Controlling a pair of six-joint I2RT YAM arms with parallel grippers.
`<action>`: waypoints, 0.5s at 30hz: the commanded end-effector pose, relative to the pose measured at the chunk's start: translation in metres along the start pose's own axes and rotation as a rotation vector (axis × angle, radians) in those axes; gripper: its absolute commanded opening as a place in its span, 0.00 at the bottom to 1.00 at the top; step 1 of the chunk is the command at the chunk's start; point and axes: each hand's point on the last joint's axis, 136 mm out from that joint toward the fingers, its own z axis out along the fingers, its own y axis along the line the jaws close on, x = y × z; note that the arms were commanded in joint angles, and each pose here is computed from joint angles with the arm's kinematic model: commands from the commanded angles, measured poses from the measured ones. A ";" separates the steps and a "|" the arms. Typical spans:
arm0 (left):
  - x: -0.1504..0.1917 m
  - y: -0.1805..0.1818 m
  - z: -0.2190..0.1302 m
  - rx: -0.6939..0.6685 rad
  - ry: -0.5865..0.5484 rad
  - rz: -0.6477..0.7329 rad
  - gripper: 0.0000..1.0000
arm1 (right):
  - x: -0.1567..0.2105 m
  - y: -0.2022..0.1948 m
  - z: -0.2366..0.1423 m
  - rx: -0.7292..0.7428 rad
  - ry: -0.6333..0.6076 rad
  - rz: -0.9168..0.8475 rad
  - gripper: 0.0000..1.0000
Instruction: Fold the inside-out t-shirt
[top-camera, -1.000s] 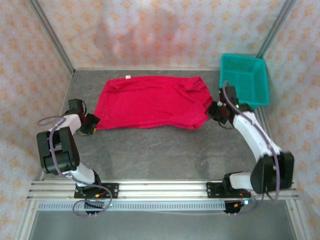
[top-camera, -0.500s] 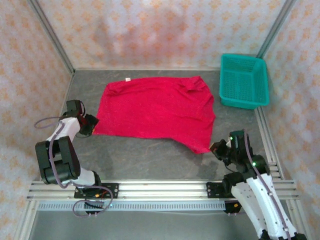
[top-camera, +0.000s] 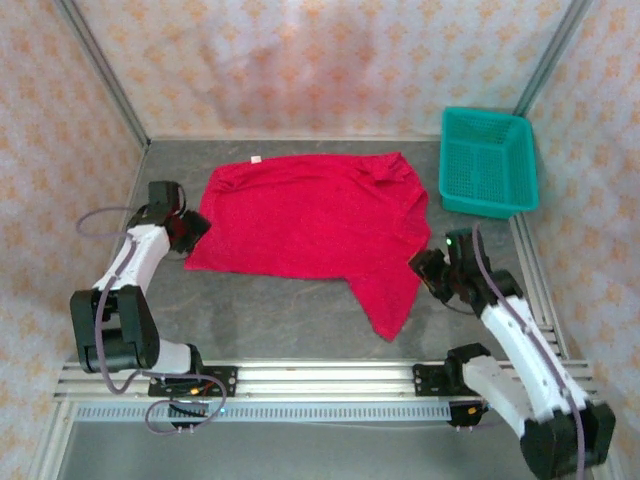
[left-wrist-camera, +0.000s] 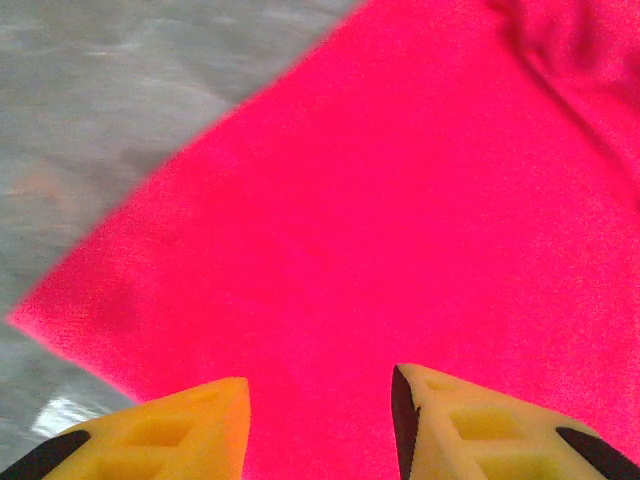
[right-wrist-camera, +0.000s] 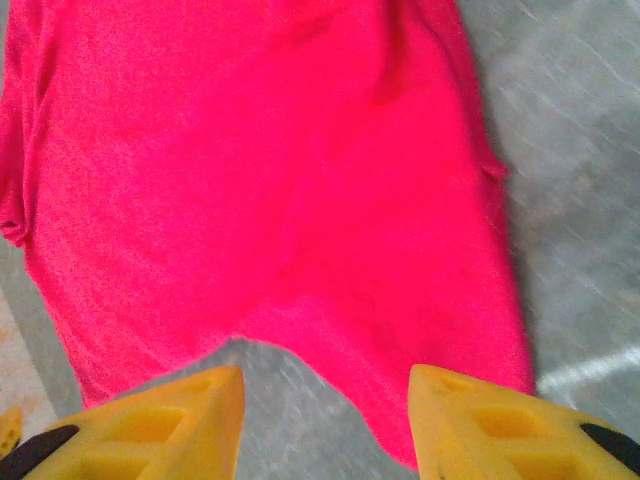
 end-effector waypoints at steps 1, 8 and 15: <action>0.008 -0.035 0.012 -0.009 0.051 0.138 0.44 | -0.041 0.048 0.023 -0.067 -0.088 -0.069 0.48; 0.023 -0.070 0.076 0.001 0.205 0.155 0.42 | -0.089 0.080 0.107 0.055 -0.058 -0.135 0.46; 0.029 -0.035 0.108 -0.084 0.232 0.098 0.38 | -0.086 0.058 0.187 0.182 0.094 -0.138 0.42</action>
